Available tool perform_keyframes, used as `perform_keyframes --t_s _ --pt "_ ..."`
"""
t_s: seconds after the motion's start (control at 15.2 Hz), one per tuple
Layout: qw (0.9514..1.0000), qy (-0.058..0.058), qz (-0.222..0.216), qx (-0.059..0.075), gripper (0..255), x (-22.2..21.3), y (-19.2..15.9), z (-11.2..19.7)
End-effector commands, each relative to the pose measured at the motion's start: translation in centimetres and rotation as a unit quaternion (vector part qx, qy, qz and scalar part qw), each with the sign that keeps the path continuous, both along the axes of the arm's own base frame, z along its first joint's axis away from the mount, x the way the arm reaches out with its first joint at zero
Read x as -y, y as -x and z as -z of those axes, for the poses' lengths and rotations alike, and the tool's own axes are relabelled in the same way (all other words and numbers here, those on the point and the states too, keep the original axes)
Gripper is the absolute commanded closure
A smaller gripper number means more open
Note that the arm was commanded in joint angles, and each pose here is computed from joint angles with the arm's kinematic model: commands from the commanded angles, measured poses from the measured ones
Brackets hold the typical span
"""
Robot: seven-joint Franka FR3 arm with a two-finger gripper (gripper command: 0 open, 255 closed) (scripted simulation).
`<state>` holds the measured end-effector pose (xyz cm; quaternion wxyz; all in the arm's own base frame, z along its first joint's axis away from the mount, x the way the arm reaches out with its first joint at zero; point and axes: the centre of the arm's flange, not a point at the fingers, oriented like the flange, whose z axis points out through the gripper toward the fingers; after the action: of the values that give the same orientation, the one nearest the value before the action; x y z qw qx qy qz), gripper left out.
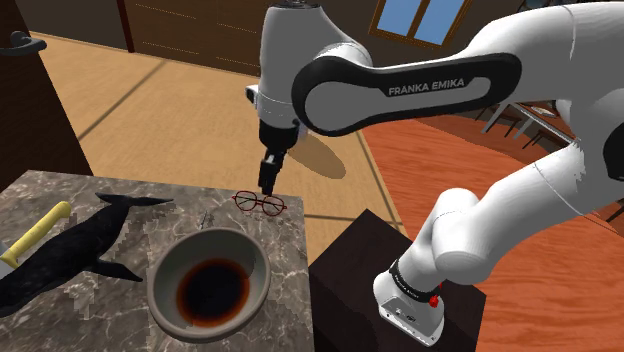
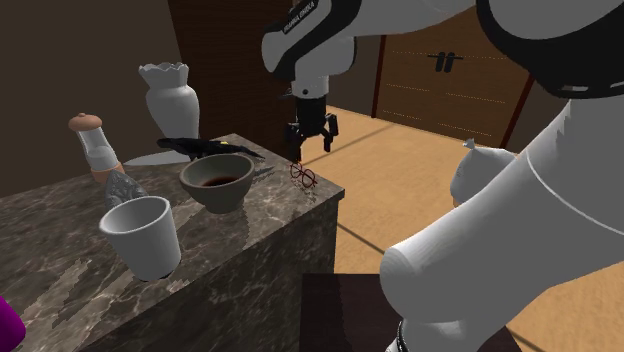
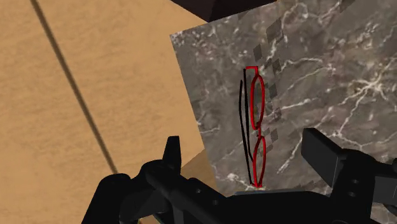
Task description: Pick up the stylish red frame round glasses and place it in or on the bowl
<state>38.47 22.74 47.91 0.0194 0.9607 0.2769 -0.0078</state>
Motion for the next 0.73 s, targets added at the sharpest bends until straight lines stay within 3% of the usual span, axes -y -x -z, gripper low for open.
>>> perform_keyframes --t_s 0.0,0.13,0.66 --pt "0.9993 0.007 -0.037 -0.001 0 -2.5 0.2 1.1" --pt "0.9980 0.012 -0.062 -0.002 0 -4.1 0.4 2.1" --pt "0.9980 0.012 -0.062 -0.002 0 -3.9 0.4 6.1"
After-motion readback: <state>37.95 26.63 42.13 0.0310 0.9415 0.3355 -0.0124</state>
